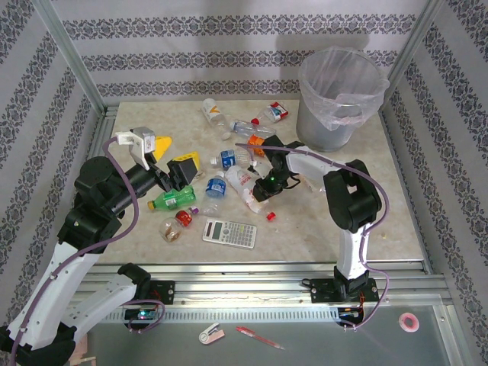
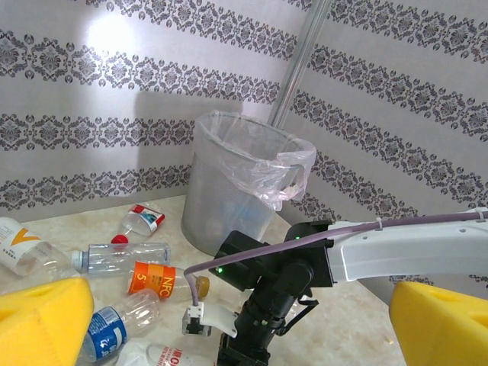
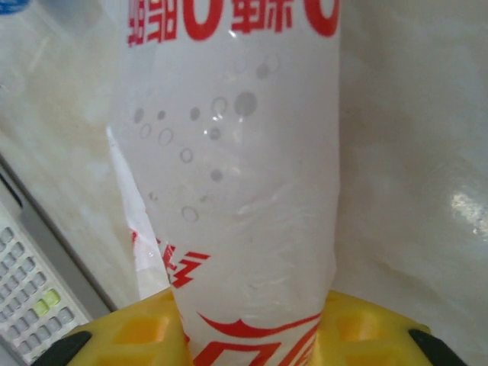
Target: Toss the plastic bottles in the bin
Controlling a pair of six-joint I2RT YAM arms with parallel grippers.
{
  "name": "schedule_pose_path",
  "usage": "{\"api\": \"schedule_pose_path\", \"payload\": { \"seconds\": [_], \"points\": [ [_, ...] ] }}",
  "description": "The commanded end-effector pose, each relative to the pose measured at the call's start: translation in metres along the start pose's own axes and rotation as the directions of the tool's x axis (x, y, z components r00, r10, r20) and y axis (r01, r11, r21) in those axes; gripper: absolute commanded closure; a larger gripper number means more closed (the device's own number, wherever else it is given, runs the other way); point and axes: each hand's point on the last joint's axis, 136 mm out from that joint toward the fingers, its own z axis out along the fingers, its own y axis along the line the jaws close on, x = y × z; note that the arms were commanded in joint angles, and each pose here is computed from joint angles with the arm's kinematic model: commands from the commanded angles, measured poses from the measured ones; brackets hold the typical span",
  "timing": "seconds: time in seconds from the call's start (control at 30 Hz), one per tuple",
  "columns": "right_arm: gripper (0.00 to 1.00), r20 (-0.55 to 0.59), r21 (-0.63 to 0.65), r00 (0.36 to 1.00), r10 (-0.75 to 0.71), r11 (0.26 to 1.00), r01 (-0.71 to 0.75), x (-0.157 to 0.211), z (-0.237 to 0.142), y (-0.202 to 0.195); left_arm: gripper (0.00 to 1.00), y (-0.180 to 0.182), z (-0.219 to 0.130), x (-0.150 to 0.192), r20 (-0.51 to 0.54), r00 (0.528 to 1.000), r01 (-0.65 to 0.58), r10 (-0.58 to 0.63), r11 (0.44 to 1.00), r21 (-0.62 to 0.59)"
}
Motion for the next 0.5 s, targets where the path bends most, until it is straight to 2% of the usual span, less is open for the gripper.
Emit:
{"api": "schedule_pose_path", "payload": {
  "seconds": [0.0, 0.07, 0.27, 0.47],
  "points": [
    [0.75, -0.001, 0.023, 1.000, 0.011, 1.000, -0.011, 0.008, 0.001, -0.004, 0.00, -0.005, -0.005, -0.003, 0.006, 1.000, 0.010, -0.011, 1.000, 0.007],
    [0.82, 0.005, 0.032, 1.000, 0.019, 0.999, -0.019, 0.009, -0.004, -0.003, 0.00, -0.005, -0.004, -0.002, 0.007, 1.000, 0.011, -0.011, 1.000, 0.010],
    [0.93, 0.105, 0.033, 0.994, 0.024, 0.999, -0.027, -0.002, -0.030, 0.009, 0.00, -0.007, -0.001, -0.003, 0.009, 1.000, 0.009, -0.009, 1.000, 0.024],
    [0.95, 0.262, 0.069, 0.965, -0.011, 0.998, -0.007, -0.021, -0.082, 0.026, 0.00, -0.006, 0.002, -0.001, 0.006, 1.000, 0.008, -0.009, 1.000, 0.028]
  ]
}}
